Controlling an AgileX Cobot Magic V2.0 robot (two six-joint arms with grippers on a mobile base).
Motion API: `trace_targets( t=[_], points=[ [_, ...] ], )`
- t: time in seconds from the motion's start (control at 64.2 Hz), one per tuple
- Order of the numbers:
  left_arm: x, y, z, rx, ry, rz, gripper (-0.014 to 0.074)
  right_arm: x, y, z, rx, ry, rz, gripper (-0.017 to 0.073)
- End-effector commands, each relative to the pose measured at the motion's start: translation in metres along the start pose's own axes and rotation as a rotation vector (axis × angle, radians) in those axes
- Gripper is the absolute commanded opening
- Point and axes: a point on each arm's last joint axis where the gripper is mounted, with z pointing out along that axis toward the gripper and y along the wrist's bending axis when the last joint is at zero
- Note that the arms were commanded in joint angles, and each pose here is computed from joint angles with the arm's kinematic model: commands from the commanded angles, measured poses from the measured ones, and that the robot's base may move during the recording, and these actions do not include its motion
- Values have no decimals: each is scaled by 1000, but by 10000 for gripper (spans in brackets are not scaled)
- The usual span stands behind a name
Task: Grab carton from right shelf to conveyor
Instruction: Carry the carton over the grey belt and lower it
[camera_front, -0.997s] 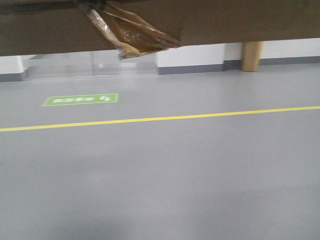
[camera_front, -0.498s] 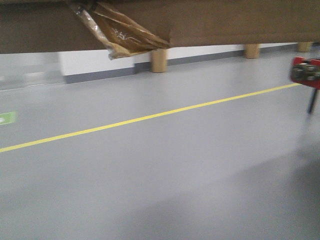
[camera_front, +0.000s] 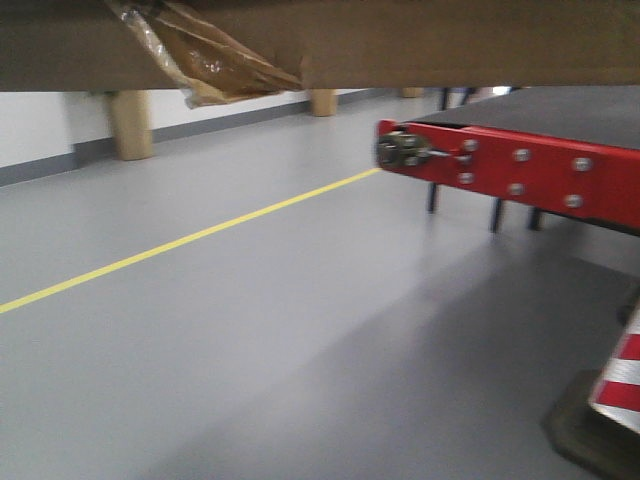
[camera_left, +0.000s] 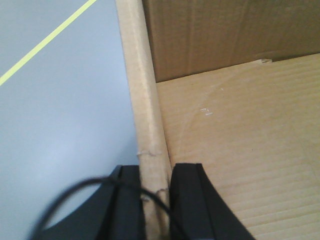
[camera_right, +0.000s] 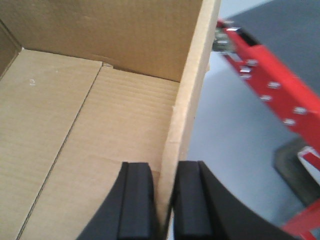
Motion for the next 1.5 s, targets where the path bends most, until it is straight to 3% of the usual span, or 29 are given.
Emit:
trace_targets(
  t=[0.0,1.48],
  points=[
    [-5,10,-7,-81,-60,37,-16,-4,-2,-8,16,-49,-29,-64],
    [-5,11,-7,-94,-65,42,-16,-5,-2,-8,15,-67,-30,-64]
  ],
)
